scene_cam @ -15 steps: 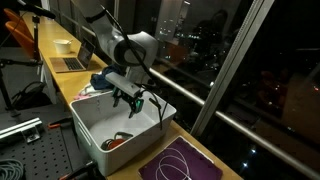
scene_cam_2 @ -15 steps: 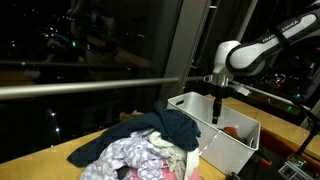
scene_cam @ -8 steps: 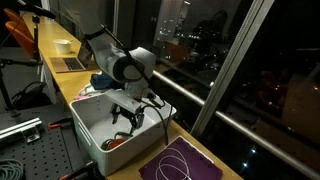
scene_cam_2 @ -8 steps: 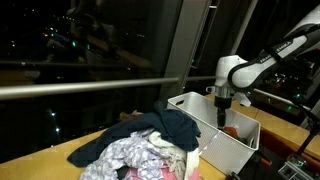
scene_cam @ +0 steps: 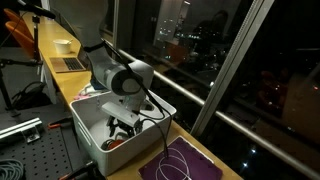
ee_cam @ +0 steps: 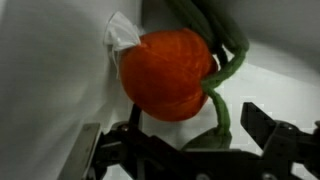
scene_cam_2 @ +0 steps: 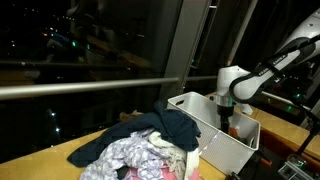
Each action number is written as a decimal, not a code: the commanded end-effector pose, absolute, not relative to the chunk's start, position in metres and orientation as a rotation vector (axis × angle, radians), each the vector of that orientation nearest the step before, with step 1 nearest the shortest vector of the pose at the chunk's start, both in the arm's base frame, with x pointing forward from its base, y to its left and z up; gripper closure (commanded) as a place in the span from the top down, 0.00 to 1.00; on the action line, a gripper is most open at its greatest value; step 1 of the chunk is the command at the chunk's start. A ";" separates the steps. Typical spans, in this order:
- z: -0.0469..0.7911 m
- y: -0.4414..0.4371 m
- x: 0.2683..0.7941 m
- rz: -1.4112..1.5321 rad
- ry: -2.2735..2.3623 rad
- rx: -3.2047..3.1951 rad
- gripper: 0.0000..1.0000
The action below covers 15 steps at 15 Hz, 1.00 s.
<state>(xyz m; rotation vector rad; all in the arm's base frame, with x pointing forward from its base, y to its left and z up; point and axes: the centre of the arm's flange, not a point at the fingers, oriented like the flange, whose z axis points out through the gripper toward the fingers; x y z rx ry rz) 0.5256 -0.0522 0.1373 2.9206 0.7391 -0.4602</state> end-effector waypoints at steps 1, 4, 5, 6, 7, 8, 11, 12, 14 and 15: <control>0.129 -0.068 0.521 -0.447 0.746 2.905 1.00; 0.122 -0.078 0.519 -0.458 0.731 2.908 1.00; 0.121 -0.080 0.518 -0.462 0.726 2.910 0.96; 0.121 -0.081 0.518 -0.465 0.723 2.913 0.74; 0.121 -0.081 0.518 -0.467 0.722 2.915 0.71; 0.121 -0.081 0.518 -0.467 0.722 2.915 0.69; 0.125 -0.077 0.514 -0.466 0.724 2.922 0.45; 0.130 -0.074 0.511 -0.463 0.725 2.927 0.37; 0.147 -0.063 0.507 -0.438 0.732 2.944 0.23; 0.156 -0.056 0.506 -0.423 0.737 2.951 0.16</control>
